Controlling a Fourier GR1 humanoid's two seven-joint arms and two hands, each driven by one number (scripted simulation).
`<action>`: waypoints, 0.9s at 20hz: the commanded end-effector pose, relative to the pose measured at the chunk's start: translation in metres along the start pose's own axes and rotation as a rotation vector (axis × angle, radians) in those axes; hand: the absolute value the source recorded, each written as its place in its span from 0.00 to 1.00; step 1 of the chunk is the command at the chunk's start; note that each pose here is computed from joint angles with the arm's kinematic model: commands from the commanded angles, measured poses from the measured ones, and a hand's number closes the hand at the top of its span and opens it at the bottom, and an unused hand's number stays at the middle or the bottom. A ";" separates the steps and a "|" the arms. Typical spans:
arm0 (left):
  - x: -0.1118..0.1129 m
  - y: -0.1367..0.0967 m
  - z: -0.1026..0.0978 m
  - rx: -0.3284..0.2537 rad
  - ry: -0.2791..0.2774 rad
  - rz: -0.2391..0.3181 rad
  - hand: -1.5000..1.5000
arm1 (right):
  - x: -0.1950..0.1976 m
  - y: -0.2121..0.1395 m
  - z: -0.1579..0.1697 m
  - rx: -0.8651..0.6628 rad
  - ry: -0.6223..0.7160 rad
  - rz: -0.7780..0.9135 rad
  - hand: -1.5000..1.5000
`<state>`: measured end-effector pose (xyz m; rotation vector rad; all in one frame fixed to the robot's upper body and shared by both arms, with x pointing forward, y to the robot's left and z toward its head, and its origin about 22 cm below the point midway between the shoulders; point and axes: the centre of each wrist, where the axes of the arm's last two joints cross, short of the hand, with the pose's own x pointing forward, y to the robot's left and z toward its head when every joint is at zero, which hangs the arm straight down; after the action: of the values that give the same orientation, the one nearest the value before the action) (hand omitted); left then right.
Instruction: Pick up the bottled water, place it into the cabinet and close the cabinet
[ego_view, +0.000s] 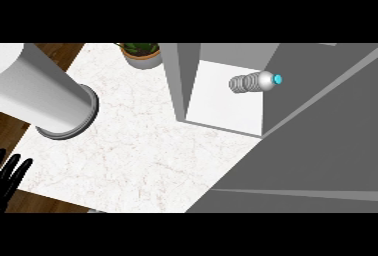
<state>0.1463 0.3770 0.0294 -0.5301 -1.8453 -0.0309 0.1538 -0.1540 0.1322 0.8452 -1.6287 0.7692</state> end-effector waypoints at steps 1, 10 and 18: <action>0.005 0.005 0.000 -0.022 -0.014 0.024 0.00 | -0.016 -0.013 -0.039 -0.061 0.030 -0.153 1.00; 0.011 0.015 0.012 0.039 -0.014 0.019 0.00 | -0.016 -0.089 -0.100 -0.359 0.058 -0.114 1.00; 0.014 0.015 0.017 0.048 -0.007 0.044 0.00 | -0.010 -0.151 -0.171 -0.502 0.111 -0.022 1.00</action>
<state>0.1343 0.3975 0.0305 -0.4939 -1.8135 0.0376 0.3256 -0.1020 0.1382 0.5543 -1.5849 0.4119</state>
